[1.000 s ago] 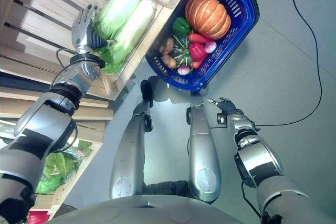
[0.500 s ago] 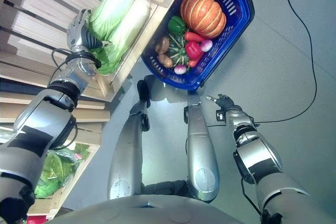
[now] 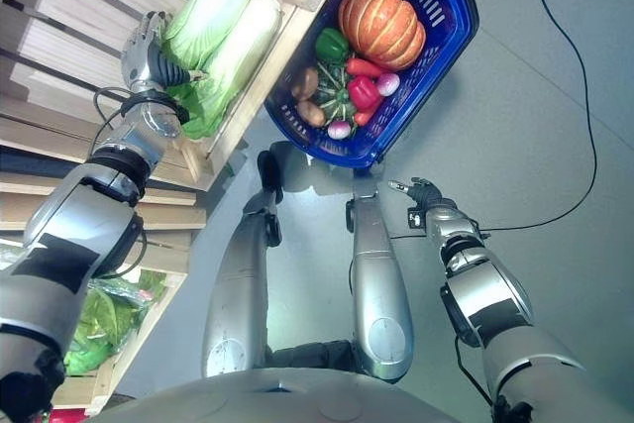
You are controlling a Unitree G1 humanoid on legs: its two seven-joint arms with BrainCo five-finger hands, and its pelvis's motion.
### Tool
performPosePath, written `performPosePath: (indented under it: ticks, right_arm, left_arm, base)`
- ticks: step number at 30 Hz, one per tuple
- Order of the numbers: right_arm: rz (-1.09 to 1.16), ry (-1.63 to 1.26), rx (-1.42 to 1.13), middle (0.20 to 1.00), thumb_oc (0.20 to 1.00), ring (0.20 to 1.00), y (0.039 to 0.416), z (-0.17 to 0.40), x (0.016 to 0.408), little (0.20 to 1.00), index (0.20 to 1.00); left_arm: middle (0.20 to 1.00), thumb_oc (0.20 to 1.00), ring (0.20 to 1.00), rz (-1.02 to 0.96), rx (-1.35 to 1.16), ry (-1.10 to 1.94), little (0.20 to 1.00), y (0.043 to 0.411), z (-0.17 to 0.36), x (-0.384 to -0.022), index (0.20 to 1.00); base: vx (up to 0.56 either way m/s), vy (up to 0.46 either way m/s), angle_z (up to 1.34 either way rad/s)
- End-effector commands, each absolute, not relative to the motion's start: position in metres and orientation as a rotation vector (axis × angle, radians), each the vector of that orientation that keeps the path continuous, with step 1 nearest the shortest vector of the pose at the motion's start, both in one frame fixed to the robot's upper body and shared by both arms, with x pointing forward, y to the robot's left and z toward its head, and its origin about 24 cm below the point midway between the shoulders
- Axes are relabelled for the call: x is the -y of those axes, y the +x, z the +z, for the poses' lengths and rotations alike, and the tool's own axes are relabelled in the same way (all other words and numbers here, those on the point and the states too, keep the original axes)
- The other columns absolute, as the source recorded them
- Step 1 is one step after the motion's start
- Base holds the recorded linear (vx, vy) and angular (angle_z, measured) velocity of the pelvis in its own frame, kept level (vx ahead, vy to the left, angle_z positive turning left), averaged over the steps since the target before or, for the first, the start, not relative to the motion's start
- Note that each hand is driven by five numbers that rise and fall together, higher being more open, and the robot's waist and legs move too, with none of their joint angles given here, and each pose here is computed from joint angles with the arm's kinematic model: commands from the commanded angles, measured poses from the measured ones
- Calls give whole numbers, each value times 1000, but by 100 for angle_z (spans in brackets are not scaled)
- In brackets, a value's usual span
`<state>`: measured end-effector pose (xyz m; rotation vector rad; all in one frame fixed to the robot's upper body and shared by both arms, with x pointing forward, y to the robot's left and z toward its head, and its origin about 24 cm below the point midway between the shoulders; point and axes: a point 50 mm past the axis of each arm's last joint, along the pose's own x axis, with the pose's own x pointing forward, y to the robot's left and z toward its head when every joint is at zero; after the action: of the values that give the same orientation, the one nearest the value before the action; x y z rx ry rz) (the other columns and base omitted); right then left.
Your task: Pick up fruits and vegetables into the basket
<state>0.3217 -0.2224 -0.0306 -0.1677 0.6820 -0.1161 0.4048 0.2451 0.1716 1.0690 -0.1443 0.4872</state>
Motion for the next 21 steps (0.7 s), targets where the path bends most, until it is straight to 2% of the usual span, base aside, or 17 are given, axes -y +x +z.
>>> performPosePath:
  ticks: [1, 3, 4, 5, 10, 16, 17, 19, 21]
  right_arm:
    - [-139, -177, -735, 1000, 1000, 1000, 308, -42, 234, 1000, 1000]
    - [-139, -176, -733, 1000, 1000, 1000, 308, -42, 234, 1000, 1000]
    - [-139, -177, -731, 1000, 1000, 1000, 310, -40, 234, 1000, 1000]
    - [-138, -178, -732, 1000, 1000, 1000, 310, -40, 235, 1000, 1000]
    - [-136, -182, -734, 1000, 1000, 1000, 309, -40, 236, 1000, 1000]
    - [-137, -186, -731, 1000, 1000, 1000, 311, -37, 237, 1000, 1000]
    - [-137, -187, -732, 1000, 1000, 1000, 311, -38, 237, 1000, 1000]
    - [-137, -187, -729, 1000, 1000, 1000, 312, -37, 238, 1000, 1000]
    - [-136, -188, -729, 1000, 1000, 1000, 312, -36, 239, 1000, 1000]
  left_arm:
    - [661, 661, 661, 543, -5, 1008, 661, 396, 155, -271, 661]
    - [517, 517, 517, 535, -17, 1002, 517, 396, 153, -271, 517]
    - [420, 420, 420, 531, -23, 996, 420, 396, 153, -271, 420]
    - [376, 376, 376, 527, -32, 994, 376, 396, 150, -270, 376]
    - [332, 332, 332, 511, -58, 991, 332, 395, 147, -272, 332]
    - [382, 382, 382, 474, -68, 991, 382, 396, 146, -271, 382]
    - [366, 366, 366, 467, -69, 992, 366, 396, 144, -270, 366]
    - [216, 216, 216, 457, -69, 992, 216, 396, 144, -268, 216]
    - [200, 200, 200, 449, -70, 993, 200, 397, 145, -269, 200]
  base:
    - [0, 0, 0]
    - [0, 0, 0]
    - [0, 0, 0]
    - [0, 0, 0]
    - [0, 0, 0]
    - [0, 0, 0]
    - [0, 0, 0]
    - [0, 0, 0]
    - [0, 0, 0]
